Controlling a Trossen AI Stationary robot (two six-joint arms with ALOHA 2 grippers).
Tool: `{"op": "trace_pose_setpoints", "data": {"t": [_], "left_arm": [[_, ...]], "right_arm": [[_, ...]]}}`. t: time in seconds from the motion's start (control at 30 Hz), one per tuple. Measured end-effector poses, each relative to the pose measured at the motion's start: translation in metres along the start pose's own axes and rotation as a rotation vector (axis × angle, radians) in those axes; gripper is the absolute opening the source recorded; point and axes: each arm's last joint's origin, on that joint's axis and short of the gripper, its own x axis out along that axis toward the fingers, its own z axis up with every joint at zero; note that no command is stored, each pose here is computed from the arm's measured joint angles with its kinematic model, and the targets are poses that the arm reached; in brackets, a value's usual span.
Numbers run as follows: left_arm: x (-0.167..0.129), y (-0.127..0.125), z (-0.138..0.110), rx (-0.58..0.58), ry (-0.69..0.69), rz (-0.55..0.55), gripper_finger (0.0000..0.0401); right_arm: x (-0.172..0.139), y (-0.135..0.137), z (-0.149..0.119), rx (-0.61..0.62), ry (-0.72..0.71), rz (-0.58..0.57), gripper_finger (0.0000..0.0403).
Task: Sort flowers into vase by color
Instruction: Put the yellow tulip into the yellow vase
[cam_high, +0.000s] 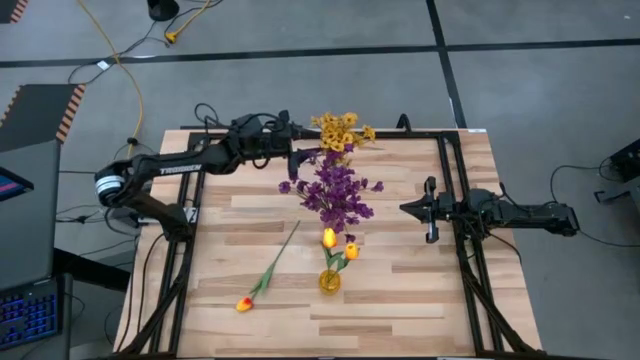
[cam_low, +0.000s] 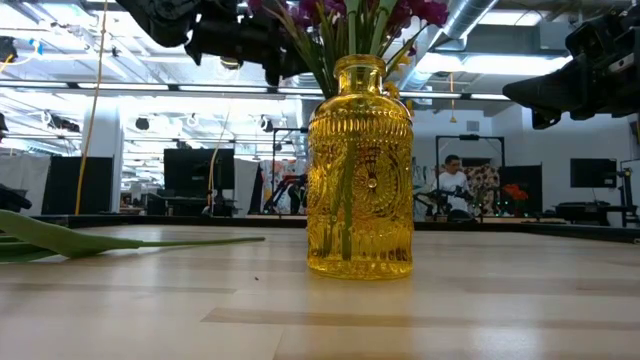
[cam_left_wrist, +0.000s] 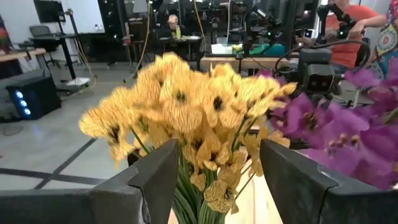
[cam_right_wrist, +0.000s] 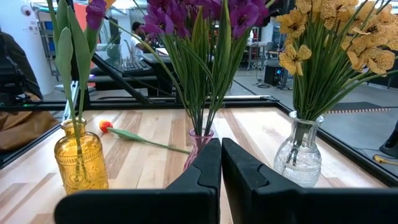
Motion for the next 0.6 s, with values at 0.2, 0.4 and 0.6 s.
{"op": "trace_pose_setpoints", "data": {"t": [0.2, 0.4, 0.6], "left_arm": [[-0.016, -0.004, 0.015, 0.031, -0.014, 0.005, 0.0213], [-0.039, -0.008, 0.033, 0.045, -0.015, 0.047, 0.0213], [-0.068, -0.015, 0.052, 0.052, -0.041, 0.052, 0.0213]], "right_arm": [[0.000, 0.000, 0.000, 0.000, 0.000, 0.000, 0.0043], [0.000, 0.000, 0.000, 0.000, -0.001, 0.000, 0.0043], [0.000, 0.000, 0.000, 0.000, 0.000, 0.000, 0.0043]]}}
